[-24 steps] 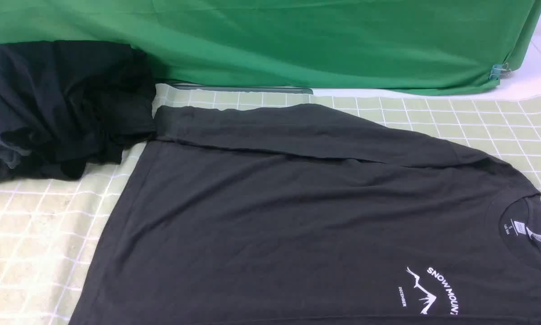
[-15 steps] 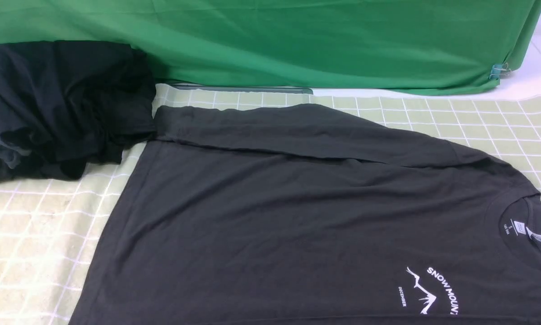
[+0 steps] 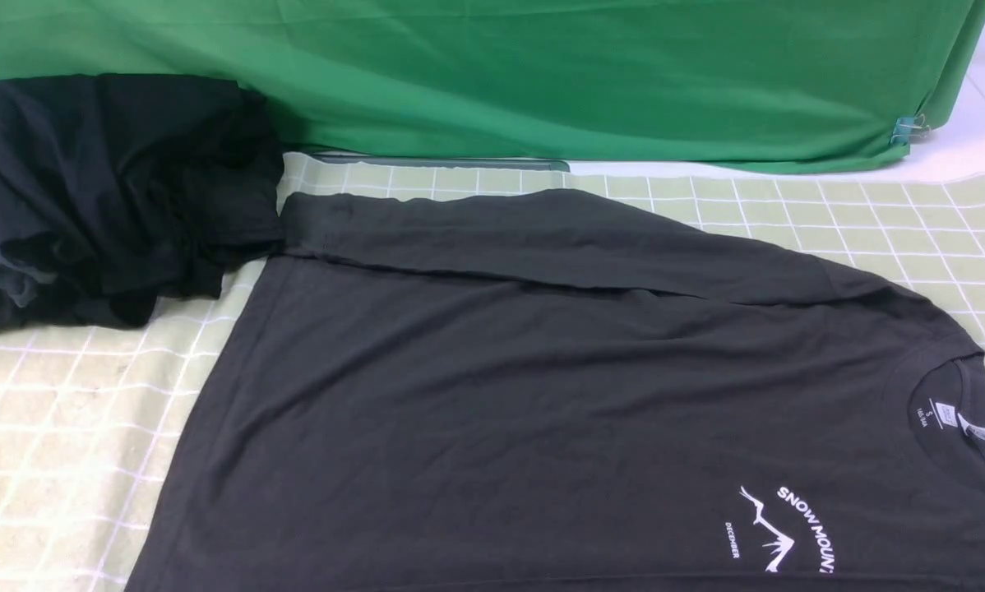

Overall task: Fold a long-sleeved shirt over a green coffee tablecloth.
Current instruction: 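Grasp the left edge of the dark T-shirt lying flat on the table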

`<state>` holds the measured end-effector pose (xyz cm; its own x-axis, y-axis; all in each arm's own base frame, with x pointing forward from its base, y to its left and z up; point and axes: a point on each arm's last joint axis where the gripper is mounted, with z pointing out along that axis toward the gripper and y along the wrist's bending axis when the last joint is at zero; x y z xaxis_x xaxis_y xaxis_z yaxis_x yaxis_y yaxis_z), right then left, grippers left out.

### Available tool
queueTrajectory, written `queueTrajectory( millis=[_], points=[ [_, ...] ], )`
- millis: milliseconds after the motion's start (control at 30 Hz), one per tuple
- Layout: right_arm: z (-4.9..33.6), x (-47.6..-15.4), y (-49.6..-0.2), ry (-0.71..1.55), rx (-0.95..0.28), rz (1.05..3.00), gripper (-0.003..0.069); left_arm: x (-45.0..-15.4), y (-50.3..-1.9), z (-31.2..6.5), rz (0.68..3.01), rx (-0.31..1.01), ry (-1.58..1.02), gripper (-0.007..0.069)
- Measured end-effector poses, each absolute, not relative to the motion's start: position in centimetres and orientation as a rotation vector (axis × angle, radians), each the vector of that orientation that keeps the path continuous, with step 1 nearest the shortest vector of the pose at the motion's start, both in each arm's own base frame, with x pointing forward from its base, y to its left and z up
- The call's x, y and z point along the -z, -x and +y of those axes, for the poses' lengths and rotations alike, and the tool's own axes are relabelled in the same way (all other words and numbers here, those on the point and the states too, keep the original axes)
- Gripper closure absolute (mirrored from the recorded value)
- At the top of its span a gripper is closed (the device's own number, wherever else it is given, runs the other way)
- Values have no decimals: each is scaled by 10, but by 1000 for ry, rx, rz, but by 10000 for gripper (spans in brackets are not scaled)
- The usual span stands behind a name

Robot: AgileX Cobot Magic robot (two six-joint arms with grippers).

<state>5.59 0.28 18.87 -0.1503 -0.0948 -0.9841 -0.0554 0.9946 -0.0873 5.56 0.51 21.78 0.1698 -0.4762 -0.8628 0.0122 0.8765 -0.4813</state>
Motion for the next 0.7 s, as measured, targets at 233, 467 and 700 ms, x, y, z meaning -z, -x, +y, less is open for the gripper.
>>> queueTrajectory(
  millis=[233,467,700],
  points=[
    [3,-189,-56,112,34,1722,416,-242,-47,15,1015,520,546,608],
    [2,-206,-57,-233,-298,1524,416,-308,-41,6,1040,631,503,608],
    [-3,-224,-54,-485,-587,1265,416,-352,-107,-6,1941,376,416,608]
  ],
)
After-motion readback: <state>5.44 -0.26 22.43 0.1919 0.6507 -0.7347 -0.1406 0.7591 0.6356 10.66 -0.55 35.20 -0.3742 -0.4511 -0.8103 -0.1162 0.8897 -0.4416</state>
